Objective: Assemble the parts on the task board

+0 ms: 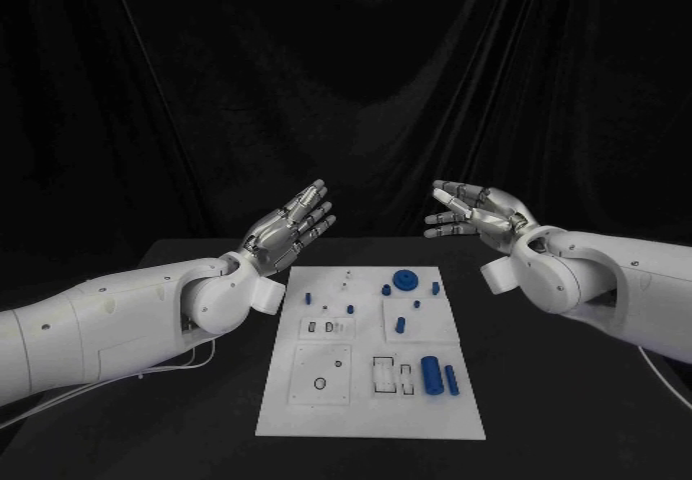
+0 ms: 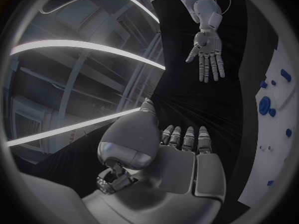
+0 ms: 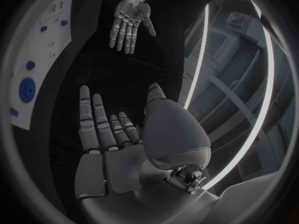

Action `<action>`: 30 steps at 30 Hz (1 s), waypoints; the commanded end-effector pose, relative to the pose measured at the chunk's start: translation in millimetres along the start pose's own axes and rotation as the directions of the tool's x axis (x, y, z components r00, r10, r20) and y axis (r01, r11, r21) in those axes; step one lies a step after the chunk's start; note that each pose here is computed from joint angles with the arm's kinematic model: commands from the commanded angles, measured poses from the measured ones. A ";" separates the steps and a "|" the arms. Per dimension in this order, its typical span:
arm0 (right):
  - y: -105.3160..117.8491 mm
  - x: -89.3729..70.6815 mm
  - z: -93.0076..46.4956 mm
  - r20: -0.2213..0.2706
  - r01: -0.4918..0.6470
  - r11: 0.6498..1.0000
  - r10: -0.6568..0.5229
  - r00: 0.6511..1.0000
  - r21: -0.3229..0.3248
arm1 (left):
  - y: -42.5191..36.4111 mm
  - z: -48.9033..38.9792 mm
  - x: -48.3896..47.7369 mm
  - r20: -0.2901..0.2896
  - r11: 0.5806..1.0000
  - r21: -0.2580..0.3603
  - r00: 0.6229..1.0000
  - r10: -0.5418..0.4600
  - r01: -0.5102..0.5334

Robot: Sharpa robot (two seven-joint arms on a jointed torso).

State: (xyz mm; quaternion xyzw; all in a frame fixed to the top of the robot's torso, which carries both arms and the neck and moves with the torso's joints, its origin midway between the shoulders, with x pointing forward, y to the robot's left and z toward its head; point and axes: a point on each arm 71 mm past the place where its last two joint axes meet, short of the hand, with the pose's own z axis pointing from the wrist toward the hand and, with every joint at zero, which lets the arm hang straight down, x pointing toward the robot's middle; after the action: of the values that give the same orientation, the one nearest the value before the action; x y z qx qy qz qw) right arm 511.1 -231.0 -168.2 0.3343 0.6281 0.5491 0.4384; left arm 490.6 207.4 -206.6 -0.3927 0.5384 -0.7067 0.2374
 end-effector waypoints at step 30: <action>64.1 31.6 17.9 0.039 0.932 -0.127 -0.992 -0.120 -0.340 | -29.9 -35.9 7.8 -0.046 0.966 0.209 0.985 0.167 -0.154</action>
State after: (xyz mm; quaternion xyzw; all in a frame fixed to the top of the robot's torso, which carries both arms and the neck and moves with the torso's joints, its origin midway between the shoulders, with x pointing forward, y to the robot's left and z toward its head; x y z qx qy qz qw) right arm 508.8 -183.2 -111.9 -0.3574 0.6415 0.1882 0.6522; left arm 460.9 228.0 -190.0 -0.3330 0.5376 -0.7252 0.2724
